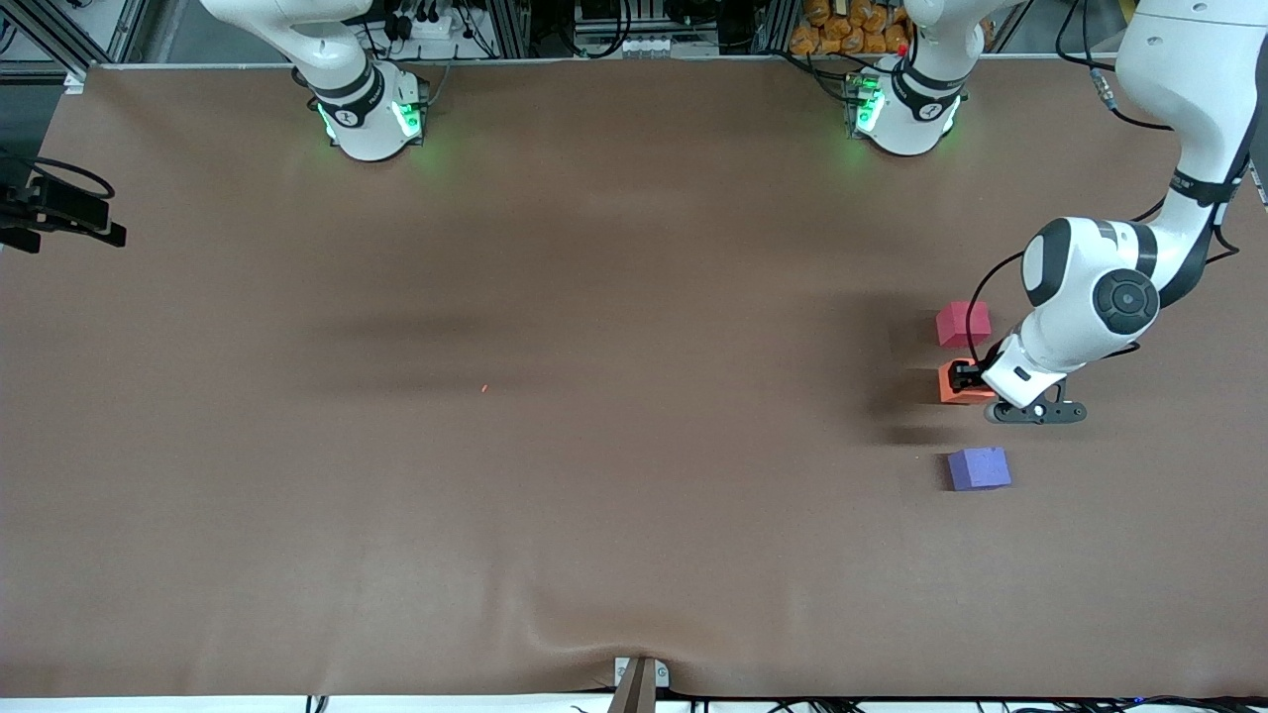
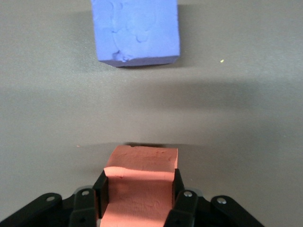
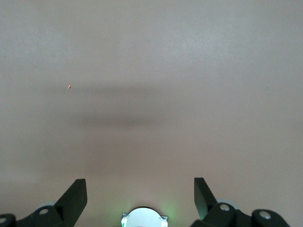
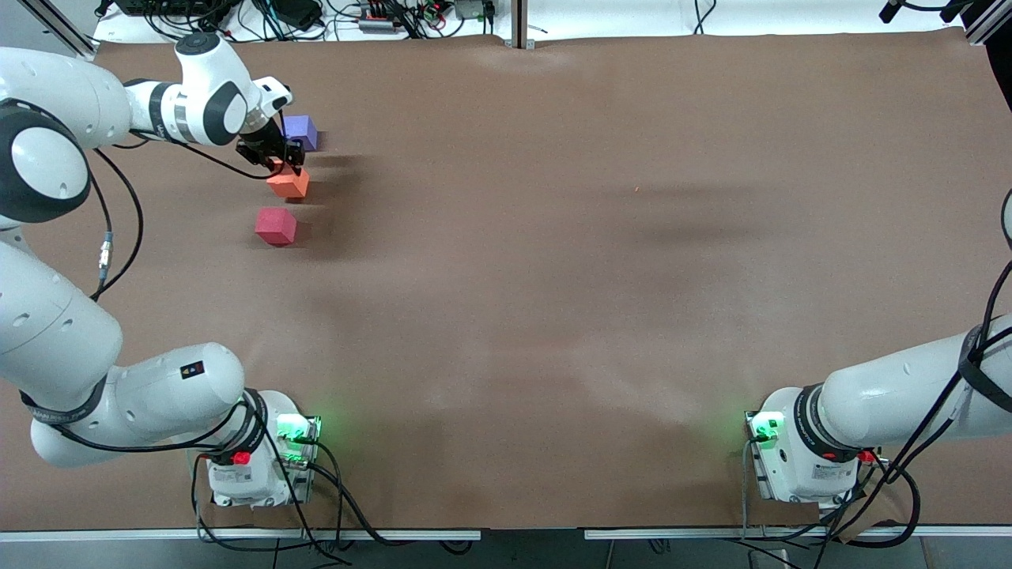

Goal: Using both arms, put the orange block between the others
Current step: 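Lower the orange cube onto the table and open the left gripper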

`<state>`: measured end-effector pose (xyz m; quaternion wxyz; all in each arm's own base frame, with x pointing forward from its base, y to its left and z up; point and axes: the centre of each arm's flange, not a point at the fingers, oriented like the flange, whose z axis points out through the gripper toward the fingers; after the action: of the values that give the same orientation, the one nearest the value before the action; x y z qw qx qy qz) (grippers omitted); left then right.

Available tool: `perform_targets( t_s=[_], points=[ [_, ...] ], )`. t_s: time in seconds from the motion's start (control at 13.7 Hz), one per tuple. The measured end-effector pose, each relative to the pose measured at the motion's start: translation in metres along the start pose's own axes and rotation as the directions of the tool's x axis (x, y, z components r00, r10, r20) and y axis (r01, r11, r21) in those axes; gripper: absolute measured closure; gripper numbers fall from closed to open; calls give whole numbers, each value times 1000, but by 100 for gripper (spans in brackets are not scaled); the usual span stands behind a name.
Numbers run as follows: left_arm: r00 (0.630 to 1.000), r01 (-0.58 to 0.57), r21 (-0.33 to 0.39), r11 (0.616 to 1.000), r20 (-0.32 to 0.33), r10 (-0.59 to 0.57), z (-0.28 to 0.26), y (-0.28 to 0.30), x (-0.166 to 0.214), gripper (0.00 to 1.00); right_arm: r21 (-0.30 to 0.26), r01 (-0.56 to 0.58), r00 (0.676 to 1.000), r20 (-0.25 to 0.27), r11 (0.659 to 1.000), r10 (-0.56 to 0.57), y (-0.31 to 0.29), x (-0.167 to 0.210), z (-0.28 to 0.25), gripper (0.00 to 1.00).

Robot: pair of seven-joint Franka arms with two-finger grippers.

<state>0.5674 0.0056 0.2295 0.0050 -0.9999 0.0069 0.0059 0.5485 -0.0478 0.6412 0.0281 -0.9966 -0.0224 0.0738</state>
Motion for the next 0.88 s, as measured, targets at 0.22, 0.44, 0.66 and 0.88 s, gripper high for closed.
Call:
perform_targets(
  t_s=[0.22, 0.44, 0.66, 0.88],
  points=[
    [1000, 9, 4, 1000, -7, -9, 0, -9, 3, 47, -2, 4, 1000, 0, 1000, -4, -2, 0, 0, 0],
    [1000, 10, 3, 1000, -13, -10, -3, -10, 5, 47, -2, 5, 1000, 0, 1000, -5, -3, 0, 0, 0],
    [1000, 4, 5, 1000, -16, -4, -1, -10, 9, 47, -2, 5, 1000, 0, 1000, -5, -3, 0, 0, 0],
    [1000, 2, -2, 1000, -11, -2, 5, -10, 13, 47, -2, 5, 1000, 0, 1000, -5, -3, 0, 0, 0]
  ],
)
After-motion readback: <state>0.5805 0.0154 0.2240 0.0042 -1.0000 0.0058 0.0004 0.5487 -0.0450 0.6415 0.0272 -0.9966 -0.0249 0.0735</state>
